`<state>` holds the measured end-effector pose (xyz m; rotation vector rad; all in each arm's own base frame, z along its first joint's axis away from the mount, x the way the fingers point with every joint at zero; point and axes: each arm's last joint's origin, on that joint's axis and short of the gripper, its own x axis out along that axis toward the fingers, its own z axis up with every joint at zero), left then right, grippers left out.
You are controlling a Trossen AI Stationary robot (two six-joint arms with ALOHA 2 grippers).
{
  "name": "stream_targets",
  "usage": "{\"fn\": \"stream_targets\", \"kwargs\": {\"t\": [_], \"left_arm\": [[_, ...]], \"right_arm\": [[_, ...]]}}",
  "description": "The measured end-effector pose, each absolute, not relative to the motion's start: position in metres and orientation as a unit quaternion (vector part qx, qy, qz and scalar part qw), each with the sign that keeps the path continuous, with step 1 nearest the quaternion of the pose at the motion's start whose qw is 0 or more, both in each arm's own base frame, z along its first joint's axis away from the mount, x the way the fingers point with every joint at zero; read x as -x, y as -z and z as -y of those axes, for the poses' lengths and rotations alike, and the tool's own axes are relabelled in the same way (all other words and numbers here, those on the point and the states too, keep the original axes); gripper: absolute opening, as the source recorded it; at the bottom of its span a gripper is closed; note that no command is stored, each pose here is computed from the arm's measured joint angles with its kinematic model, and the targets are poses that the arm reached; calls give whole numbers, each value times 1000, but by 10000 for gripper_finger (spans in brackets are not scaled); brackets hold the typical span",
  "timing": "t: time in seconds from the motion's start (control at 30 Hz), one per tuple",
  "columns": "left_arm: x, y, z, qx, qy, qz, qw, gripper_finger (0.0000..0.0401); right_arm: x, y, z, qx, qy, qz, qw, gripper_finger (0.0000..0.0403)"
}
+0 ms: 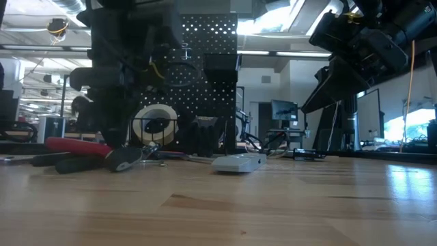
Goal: Hang tools onto peg board
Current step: Put the binder clip into the right black bin on the pegboard
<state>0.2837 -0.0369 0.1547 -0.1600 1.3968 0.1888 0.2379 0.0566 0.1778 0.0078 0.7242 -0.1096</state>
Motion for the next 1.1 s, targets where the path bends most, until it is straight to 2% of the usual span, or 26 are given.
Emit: {"fn": "stream_targets", "kwargs": {"t": [0.17, 0.37, 0.67, 0.87, 1.1], "left_arm": [[-284, -155, 37, 73, -87, -642, 758, 6], [-287, -160, 38, 75, -81, -641, 760, 5], [-298, -190, 40, 71, -82, -648, 754, 3], [-308, -212, 41, 56, -66, -632, 771, 4], [-312, -251, 36, 17, -67, -572, 818, 4]], "right_arm": [[-238, -178, -57, -4, 54, -354, 934, 101], [-238, -178, -57, -4, 54, -354, 934, 101], [-238, -178, -57, -4, 54, -354, 934, 101], [-238, -178, -57, -4, 54, -354, 934, 101], [-238, -178, -57, -4, 54, -354, 934, 101]]}}
